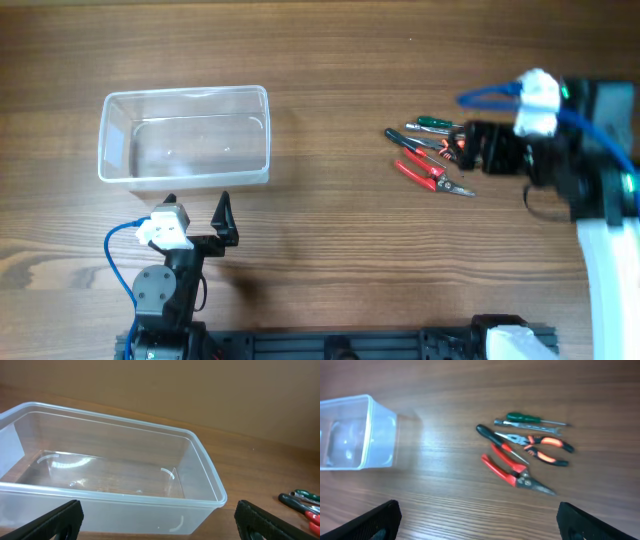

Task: Pack container
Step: 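Move the right gripper over the tools and grasp the red-handled snips, then lift the snips and carry them left over the clear container, then open the right gripper to drop the snips, withdraw right, then lower the right gripper onto the black-handled screwdriver and grasp it, then carry the black screwdriver left over the container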

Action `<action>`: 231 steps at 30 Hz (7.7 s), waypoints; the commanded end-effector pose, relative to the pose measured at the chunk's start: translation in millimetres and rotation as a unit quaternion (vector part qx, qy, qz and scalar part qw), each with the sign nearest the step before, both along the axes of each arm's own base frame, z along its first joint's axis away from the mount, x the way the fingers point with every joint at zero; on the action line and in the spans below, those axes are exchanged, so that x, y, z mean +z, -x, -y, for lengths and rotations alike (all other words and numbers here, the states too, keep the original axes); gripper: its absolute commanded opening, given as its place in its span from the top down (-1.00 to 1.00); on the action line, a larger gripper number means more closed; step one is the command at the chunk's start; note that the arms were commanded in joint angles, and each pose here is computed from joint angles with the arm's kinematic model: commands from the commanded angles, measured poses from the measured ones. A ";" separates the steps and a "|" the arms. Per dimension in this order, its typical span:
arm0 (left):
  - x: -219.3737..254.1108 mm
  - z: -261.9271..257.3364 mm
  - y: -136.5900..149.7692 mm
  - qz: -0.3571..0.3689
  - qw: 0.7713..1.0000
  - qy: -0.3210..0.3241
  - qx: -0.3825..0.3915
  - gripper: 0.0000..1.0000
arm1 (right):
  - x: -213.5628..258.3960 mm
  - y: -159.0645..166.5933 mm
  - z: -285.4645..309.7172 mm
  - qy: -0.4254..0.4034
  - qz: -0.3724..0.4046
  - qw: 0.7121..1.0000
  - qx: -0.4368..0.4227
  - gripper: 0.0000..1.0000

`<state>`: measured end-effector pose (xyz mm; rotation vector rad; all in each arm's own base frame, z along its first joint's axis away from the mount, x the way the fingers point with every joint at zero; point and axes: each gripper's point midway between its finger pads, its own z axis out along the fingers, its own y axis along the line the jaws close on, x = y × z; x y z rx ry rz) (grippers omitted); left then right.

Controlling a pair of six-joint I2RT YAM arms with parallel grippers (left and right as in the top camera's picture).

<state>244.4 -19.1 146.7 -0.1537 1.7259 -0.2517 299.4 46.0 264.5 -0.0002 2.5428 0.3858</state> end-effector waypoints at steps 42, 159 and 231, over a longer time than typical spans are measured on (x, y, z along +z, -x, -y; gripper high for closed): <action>-2.2 -1.9 -0.2 -0.002 1.000 0.004 0.005 -1.00 | -265.6 -41.9 -55.8 0.187 -0.282 0.920 0.198 -0.09; -2.1 -1.9 -0.2 -0.002 1.000 0.004 0.005 -0.99 | -215.8 -117.7 -74.9 0.072 -0.180 0.955 0.225 -0.15; -2.1 -1.9 -0.2 -0.002 1.000 0.004 0.005 -1.00 | -152.6 -41.8 -431.6 0.092 0.223 0.713 0.658 0.91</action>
